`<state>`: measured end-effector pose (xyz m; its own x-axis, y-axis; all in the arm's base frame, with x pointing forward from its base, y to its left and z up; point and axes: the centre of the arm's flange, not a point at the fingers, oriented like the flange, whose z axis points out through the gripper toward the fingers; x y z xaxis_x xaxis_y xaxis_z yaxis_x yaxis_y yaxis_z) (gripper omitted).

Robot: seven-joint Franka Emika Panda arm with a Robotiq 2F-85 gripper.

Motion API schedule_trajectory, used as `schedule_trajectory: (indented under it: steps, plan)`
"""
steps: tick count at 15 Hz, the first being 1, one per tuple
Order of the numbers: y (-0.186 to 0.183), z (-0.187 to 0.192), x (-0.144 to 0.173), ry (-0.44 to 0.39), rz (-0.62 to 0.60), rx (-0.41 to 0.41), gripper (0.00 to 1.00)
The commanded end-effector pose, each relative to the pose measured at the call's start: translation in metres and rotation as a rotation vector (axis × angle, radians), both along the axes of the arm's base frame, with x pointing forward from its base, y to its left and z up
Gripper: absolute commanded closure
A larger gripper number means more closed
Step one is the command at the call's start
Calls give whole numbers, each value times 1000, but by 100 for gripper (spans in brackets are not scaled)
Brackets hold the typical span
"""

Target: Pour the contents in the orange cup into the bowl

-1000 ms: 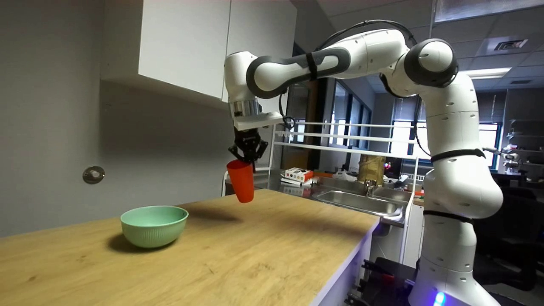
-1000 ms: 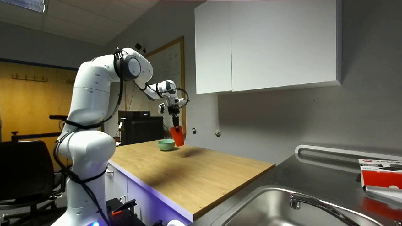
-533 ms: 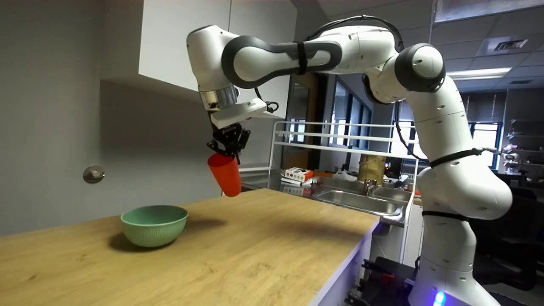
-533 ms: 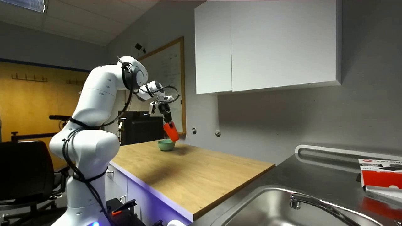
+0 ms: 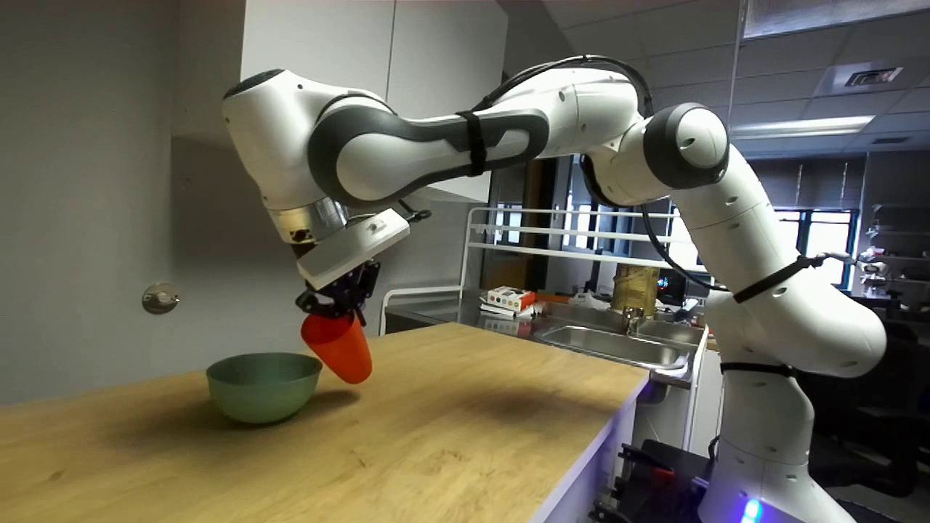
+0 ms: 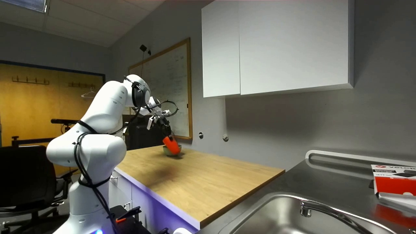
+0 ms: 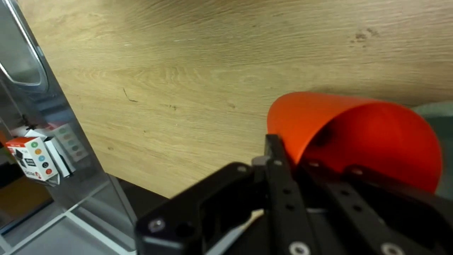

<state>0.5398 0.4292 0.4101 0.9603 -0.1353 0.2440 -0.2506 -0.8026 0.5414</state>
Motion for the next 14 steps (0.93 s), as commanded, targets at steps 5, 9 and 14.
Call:
schedule_trajectory:
  steps: [5, 9, 14]
  plan:
    - [37, 1, 40, -113, -8, -141, 99]
    - [36, 33, 45, -189, -32, -176, 99]
    - [40, 31, 51, -234, -50, -212, 99]
